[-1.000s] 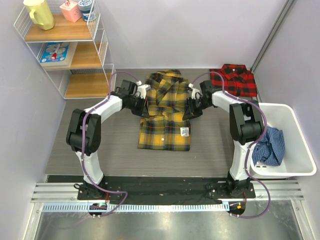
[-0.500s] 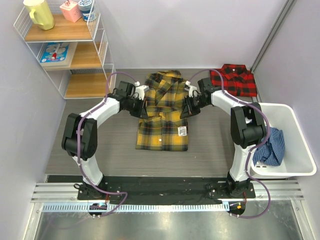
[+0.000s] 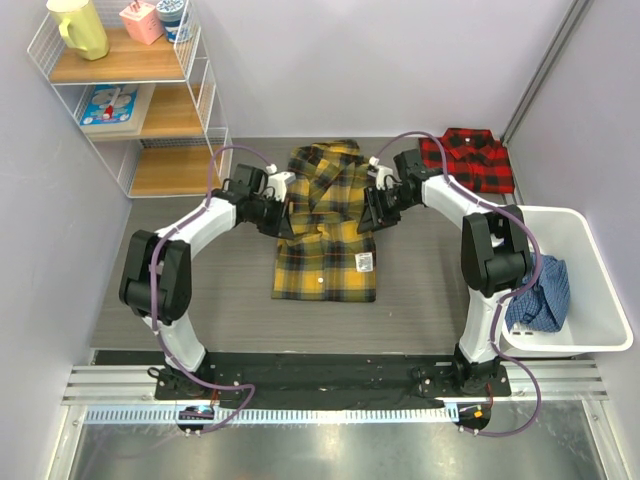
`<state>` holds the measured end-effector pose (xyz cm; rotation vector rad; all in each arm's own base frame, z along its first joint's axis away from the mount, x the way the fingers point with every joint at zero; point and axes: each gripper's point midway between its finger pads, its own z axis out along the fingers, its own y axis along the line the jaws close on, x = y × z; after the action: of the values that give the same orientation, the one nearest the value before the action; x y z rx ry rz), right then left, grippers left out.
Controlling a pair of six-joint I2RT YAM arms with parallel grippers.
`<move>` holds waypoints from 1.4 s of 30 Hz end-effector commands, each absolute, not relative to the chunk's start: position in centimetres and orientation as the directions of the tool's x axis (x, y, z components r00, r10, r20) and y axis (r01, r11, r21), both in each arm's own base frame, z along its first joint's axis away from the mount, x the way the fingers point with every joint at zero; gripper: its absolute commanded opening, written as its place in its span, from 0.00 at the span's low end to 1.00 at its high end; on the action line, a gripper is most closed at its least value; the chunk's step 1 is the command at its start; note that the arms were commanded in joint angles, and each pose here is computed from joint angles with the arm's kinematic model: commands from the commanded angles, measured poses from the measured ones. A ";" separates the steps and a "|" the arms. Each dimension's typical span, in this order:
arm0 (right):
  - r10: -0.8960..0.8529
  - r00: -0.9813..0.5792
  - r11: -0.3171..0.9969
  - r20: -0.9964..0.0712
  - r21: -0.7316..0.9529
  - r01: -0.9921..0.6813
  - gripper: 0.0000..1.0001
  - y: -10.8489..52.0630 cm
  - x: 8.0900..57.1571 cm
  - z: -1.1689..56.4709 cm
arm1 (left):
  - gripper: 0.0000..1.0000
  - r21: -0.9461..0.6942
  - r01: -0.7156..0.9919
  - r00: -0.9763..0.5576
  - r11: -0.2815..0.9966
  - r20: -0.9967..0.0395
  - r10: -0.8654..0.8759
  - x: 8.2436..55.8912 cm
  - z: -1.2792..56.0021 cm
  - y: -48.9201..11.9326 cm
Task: Fold and stack the long sleeve shirts
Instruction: Fold the shirt
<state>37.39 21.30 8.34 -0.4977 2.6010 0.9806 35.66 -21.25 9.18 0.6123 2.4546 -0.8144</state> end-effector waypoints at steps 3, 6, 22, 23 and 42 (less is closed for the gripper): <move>-0.259 -0.856 0.758 -0.448 0.455 -0.468 0.43 19.7 37.5 9.9 | 0.00 -0.428 0.552 -0.773 0.716 -0.585 0.246 36.6 9.8 -21.5; -0.264 -0.860 0.744 -0.437 0.476 -0.470 0.43 19.7 36.7 9.5 | 0.00 -0.429 0.550 -0.775 0.716 -0.581 0.247 36.5 9.6 -21.4; -0.223 -0.833 0.651 -0.507 0.558 -0.514 0.01 22.1 38.1 10.3 | 0.00 -0.400 0.566 -0.746 0.721 -0.621 0.241 36.7 11.6 -20.1; -0.229 -0.831 0.659 -0.507 0.548 -0.515 0.01 22.0 38.3 9.8 | 0.00 -0.393 0.566 -0.745 0.724 -0.620 0.246 36.7 11.4 -20.1; -0.248 -0.894 0.825 -0.373 0.402 -0.397 0.03 17.9 40.4 0.0 | 0.11 -0.399 0.463 -0.853 0.792 -0.445 0.274 39.7 2.9 -18.4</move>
<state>38.74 20.23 1.96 -0.4945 2.6772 0.9075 39.21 -18.96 2.79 0.5619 2.5990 -0.7469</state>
